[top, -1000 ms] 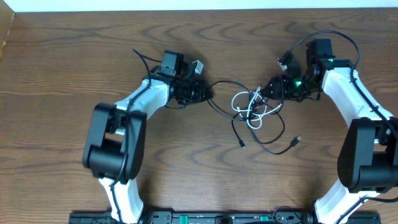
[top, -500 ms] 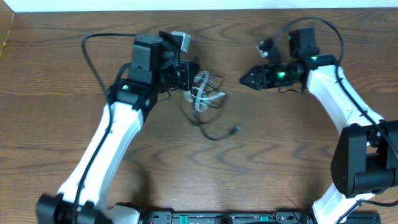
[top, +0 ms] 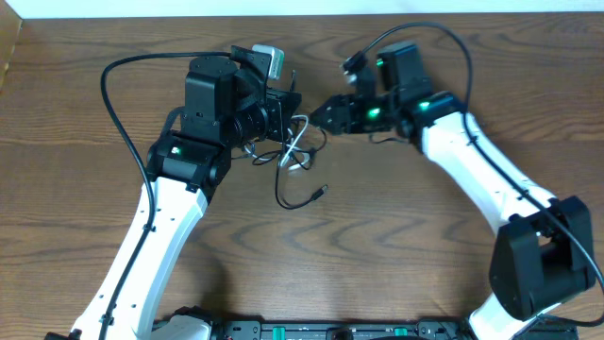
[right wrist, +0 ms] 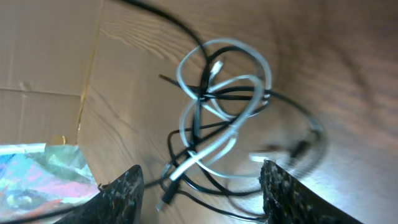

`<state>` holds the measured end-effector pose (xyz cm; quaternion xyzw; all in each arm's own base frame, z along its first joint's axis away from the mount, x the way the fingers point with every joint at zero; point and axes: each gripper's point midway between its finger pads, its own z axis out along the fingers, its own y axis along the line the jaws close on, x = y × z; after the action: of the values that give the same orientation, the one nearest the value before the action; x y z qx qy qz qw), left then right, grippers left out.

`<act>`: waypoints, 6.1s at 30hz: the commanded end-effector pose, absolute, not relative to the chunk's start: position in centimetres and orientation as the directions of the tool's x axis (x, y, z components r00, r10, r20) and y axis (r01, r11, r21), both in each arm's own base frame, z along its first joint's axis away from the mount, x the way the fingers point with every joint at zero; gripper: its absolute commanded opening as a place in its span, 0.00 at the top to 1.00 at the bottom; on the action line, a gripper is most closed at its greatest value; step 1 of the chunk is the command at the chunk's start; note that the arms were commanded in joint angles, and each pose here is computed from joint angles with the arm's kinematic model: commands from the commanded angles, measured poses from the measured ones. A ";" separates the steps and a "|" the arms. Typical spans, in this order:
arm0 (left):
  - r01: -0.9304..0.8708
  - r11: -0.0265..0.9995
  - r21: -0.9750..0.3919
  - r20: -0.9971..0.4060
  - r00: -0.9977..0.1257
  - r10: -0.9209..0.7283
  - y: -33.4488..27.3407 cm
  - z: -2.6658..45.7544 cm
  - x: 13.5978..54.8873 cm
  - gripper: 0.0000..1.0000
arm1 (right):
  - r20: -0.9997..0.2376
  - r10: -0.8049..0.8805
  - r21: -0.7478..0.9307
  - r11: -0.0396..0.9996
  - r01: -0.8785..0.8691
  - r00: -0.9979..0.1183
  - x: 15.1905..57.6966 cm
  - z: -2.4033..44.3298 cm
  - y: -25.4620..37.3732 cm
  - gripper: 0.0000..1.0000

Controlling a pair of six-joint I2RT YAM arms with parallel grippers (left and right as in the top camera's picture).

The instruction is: Untangle cables

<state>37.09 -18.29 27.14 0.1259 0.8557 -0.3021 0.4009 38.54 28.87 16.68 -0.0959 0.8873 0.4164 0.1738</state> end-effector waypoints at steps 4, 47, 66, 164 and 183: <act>0.444 0.785 -0.432 -0.759 -0.649 -0.050 -18.3 27.8 36.9 0.93 | -0.275 0.057 0.690 0.707 -0.156 -0.960 39.4 12.3 29.9 0.50; 0.061 0.846 -0.530 -0.657 -0.660 -0.365 -4.0 27.5 38.9 0.93 | -0.341 0.332 0.149 0.943 0.298 -0.880 42.0 10.2 0.9 0.99; -0.033 0.876 -0.481 -0.629 -0.683 -0.371 -2.7 25.8 38.3 0.92 | -0.629 0.419 0.311 0.908 0.282 -0.654 39.6 25.2 -5.0 0.99; 0.169 0.162 -0.972 -0.221 -0.887 -0.405 -12.6 37.6 35.8 0.93 | -0.620 -0.583 0.197 0.533 -0.823 -0.525 42.6 4.8 23.4 0.20; 0.194 0.166 -0.967 -0.246 -0.880 -0.406 -12.6 38.0 35.8 0.93 | -0.490 -0.551 0.203 0.682 -0.703 -0.676 42.5 -2.0 25.0 0.99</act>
<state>36.29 -12.57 36.41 -0.0955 0.7312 -0.6388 0.2194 42.22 26.36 0.35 -0.4087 0.8527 0.2323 0.2278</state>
